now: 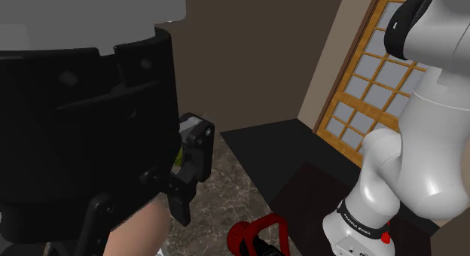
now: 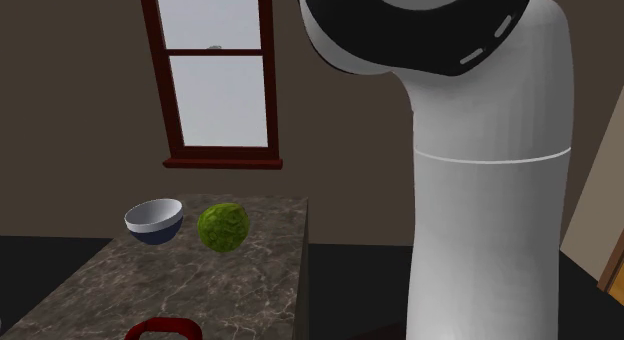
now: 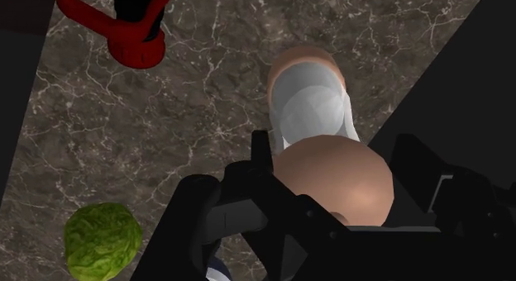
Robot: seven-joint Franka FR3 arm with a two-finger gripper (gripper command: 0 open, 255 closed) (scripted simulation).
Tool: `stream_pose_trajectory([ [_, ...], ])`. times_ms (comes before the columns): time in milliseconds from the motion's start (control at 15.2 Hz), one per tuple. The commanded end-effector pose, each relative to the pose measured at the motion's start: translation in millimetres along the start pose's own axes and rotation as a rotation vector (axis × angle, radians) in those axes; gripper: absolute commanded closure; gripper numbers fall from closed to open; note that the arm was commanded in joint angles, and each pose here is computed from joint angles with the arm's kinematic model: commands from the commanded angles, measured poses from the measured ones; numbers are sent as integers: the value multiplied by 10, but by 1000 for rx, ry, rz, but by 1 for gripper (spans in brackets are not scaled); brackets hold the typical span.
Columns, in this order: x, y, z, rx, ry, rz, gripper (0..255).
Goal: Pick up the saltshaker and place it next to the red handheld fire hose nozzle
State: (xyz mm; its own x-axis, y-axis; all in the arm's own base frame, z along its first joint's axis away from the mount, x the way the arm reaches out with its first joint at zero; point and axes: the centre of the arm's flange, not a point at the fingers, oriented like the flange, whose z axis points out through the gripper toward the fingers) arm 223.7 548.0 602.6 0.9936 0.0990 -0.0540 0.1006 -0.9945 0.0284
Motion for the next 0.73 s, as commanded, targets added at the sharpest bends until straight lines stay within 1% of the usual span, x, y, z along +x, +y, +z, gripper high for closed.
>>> stream_pose_trajectory([
  [0,6,-4,112,1,0,0,255],
  [660,35,-19,639,1,0,0,255],
])
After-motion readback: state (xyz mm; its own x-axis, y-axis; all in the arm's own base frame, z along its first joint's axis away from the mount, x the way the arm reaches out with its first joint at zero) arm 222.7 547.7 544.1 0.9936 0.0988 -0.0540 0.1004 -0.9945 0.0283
